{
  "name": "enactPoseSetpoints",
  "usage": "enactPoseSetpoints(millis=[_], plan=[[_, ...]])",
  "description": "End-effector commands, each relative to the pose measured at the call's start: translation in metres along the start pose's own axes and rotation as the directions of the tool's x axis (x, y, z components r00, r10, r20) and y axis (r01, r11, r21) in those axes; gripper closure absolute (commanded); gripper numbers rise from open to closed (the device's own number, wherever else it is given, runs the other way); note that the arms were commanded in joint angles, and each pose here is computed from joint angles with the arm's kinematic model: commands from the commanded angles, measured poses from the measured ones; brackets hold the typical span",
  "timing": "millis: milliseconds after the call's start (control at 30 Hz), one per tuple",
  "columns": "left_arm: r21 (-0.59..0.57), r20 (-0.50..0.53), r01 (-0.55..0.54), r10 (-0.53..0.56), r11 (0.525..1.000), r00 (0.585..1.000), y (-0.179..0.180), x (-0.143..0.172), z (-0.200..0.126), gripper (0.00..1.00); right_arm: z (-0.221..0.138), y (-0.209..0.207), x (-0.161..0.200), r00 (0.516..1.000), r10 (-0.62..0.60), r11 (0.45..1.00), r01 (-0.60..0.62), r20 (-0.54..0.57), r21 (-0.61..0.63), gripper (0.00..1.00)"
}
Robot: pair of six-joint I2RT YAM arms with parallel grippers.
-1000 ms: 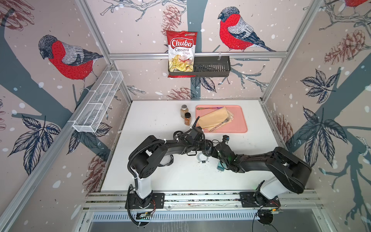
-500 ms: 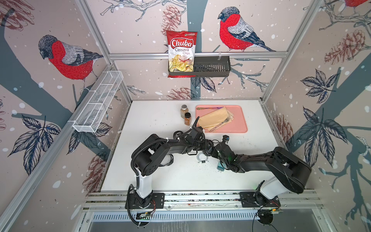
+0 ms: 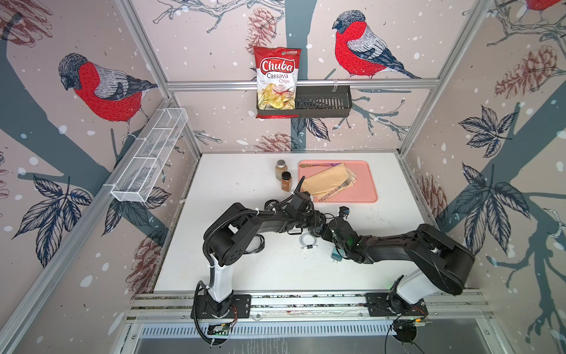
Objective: Pack away charging kits
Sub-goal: Pick up the storage bag at the center of the board.
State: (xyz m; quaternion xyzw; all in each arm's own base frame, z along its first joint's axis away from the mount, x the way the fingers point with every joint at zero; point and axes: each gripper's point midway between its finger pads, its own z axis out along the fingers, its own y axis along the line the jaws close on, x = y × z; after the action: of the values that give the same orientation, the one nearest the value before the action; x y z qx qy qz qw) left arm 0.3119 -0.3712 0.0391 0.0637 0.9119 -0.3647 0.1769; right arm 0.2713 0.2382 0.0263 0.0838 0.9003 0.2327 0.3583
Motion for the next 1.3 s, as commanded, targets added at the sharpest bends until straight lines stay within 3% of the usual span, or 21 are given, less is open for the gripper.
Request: enactPoseSetpoints(millis=[0, 133, 300, 500, 833, 1267], plan=[[-0.050, -0.006, 0.013, -0.013, 0.999, 1.000, 0.010, 0.002, 0.001, 0.36, 0.000, 0.002, 0.002, 1.000, -0.020, 1.000, 0.020, -0.014, -0.008, 0.87], [-0.080, 0.000, 0.013, -0.014, 0.997, 1.000, 0.015, 0.000, -0.002, 0.36, 0.000, 0.002, 0.002, 1.000, -0.020, 1.000, 0.020, -0.014, -0.008, 0.87], [-0.083, -0.005, 0.000, 0.000, 0.997, 1.000, 0.015, -0.001, -0.005, 0.44, 0.001, 0.002, 0.002, 1.000, -0.022, 1.000, 0.021, -0.013, -0.005, 0.87], [-0.063, -0.020, -0.025, 0.024, 0.998, 1.000, 0.012, 0.000, -0.007, 0.47, 0.000, 0.002, 0.000, 1.000, -0.022, 1.000, 0.022, -0.008, -0.006, 0.88], [-0.033, -0.020, -0.032, 0.031, 0.999, 0.999, 0.006, -0.003, -0.004, 0.78, -0.004, 0.008, -0.005, 1.000, -0.031, 0.999, 0.031, 0.003, -0.024, 0.87], [0.011, 0.087, -0.063, 0.062, 0.998, 0.994, -0.027, -0.037, -0.027, 0.97, -0.047, 0.030, -0.042, 0.993, -0.040, 0.993, 0.052, 0.113, -0.103, 0.67]])
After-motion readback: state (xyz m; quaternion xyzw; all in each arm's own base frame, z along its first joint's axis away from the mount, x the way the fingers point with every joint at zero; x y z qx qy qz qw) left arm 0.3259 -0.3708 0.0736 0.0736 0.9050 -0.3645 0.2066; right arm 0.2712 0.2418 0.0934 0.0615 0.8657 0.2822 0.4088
